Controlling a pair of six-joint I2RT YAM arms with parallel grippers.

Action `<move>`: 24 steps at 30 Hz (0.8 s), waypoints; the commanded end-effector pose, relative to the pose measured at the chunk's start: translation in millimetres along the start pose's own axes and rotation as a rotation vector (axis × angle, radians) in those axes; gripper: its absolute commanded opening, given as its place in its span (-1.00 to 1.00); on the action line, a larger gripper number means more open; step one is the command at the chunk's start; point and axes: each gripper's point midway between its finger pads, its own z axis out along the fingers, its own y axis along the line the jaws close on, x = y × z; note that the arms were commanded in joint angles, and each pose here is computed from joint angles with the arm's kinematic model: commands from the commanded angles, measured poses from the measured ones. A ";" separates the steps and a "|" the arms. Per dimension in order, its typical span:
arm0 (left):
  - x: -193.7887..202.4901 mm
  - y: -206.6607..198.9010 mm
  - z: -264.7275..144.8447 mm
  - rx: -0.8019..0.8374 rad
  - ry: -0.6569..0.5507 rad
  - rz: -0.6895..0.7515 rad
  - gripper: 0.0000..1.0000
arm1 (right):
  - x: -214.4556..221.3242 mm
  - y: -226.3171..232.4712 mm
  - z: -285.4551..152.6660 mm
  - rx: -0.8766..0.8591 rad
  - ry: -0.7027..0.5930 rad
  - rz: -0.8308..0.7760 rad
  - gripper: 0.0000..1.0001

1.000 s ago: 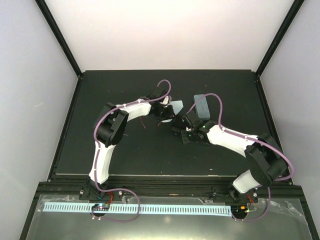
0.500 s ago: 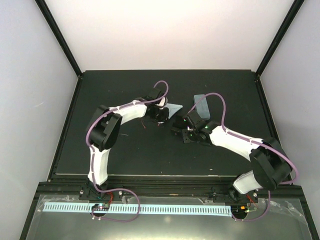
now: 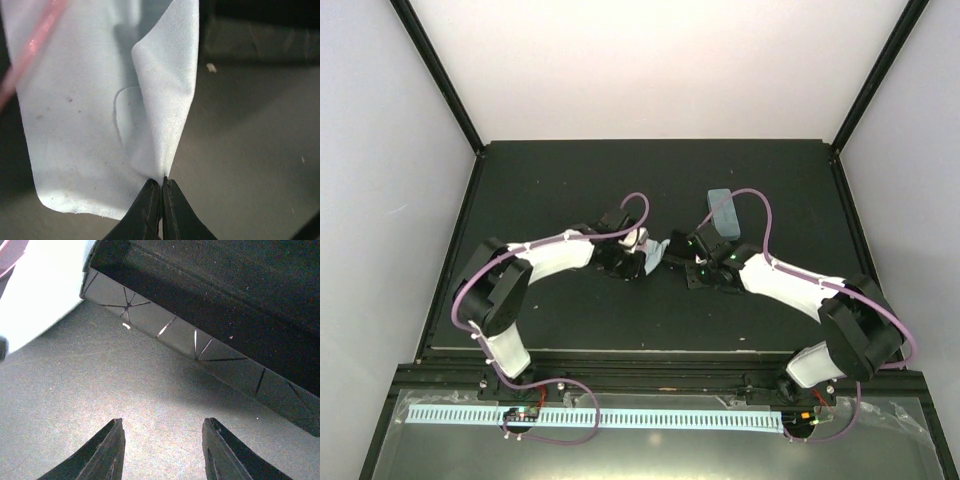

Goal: Organize the sunglasses
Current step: Move the glasses cleaning cloth to the center of the board, then move the sunglasses case at the center of the board.

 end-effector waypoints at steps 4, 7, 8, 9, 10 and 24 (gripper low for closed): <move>51.2 -42.6 -11.6 0.111 0.067 0.086 -0.97 | 4.5 1.5 0.8 -0.030 -0.002 0.048 -0.11; 72.7 -50.3 -8.9 0.122 0.098 0.101 -0.97 | 7.9 0.6 0.2 -0.034 -0.002 0.064 -0.11; 79.3 -52.8 -8.0 0.128 0.110 0.107 -0.97 | 9.1 -0.6 0.1 -0.032 -0.002 0.072 -0.11; 84.8 -57.6 -7.2 0.144 0.122 0.117 -0.97 | 10.4 -1.3 -0.4 -0.031 -0.002 0.075 -0.11; 90.3 -61.9 -6.2 0.162 0.136 0.126 -0.97 | 11.8 -2.0 -1.2 -0.032 -0.002 0.080 -0.11; 54.6 -45.5 -26.2 0.115 -0.029 0.045 -0.40 | 28.2 23.6 5.1 -0.094 0.066 -0.055 -0.06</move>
